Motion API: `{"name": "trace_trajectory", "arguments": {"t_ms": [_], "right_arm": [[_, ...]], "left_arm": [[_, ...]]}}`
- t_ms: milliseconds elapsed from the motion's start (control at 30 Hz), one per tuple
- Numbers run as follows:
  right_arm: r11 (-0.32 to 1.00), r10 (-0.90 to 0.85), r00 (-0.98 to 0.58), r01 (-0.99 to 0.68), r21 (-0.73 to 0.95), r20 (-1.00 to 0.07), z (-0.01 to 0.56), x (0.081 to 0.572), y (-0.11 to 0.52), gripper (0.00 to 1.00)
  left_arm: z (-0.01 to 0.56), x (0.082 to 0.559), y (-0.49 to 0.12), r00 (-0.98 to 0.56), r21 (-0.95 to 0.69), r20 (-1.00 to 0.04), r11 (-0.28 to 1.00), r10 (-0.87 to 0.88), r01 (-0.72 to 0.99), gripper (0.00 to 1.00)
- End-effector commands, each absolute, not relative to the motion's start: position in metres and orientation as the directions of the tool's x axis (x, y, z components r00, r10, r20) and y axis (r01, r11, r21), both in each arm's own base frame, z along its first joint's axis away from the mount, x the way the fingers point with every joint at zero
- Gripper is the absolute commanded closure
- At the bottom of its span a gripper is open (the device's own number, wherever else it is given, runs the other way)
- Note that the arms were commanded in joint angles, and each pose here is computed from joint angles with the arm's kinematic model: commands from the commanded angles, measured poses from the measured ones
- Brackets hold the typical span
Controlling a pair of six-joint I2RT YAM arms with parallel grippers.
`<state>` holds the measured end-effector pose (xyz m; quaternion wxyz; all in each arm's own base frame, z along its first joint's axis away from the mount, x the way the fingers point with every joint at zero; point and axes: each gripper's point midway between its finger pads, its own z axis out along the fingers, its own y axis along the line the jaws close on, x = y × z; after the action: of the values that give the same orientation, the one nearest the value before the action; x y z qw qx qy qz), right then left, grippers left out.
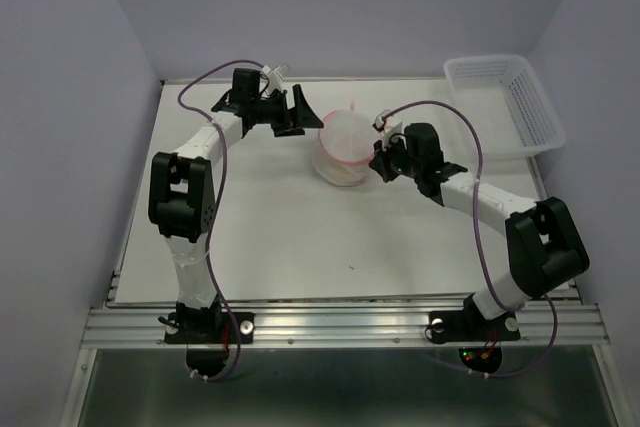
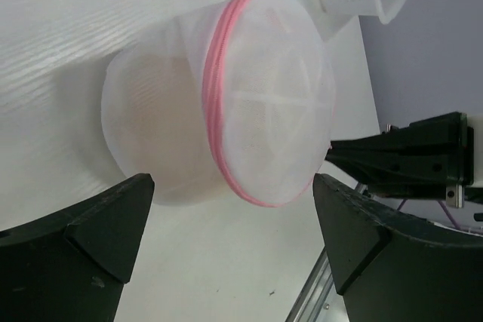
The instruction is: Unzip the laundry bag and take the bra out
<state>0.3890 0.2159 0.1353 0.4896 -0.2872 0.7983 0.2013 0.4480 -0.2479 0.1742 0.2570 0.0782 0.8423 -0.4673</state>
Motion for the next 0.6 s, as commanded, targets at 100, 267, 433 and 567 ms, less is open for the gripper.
{"name": "trace_trajectory", "arguments": {"t_ms": [100, 267, 433, 567], "right_arm": [[0.727, -0.253, -0.376, -0.682, 0.081, -0.891, 0.148, 0.358, 0.265, 0.99], [0.727, -0.141, -0.436, -0.655, 0.206, -0.889, 0.164, 0.345, 0.294, 0.99], [0.685, 0.004, -0.454, -0.648, 0.333, -0.891, 0.184, 0.336, 0.314, 0.99], [0.658, 0.064, -0.451, -0.652, 0.377, -0.890, 0.198, 0.335, 0.320, 0.99]], "left_arm": [[0.180, 0.416, -0.240, -0.858, -0.765, -0.488, 0.551, -0.158, 0.334, 0.01], [0.180, 0.378, -0.242, -0.861, -0.784, -0.467, 0.544, -0.201, 0.298, 0.01], [0.177, 0.354, -0.248, -0.860, -0.815, -0.437, 0.520, -0.263, 0.256, 0.01], [0.176, 0.346, -0.260, -0.866, -0.848, -0.405, 0.473, -0.293, 0.237, 0.01]]}}
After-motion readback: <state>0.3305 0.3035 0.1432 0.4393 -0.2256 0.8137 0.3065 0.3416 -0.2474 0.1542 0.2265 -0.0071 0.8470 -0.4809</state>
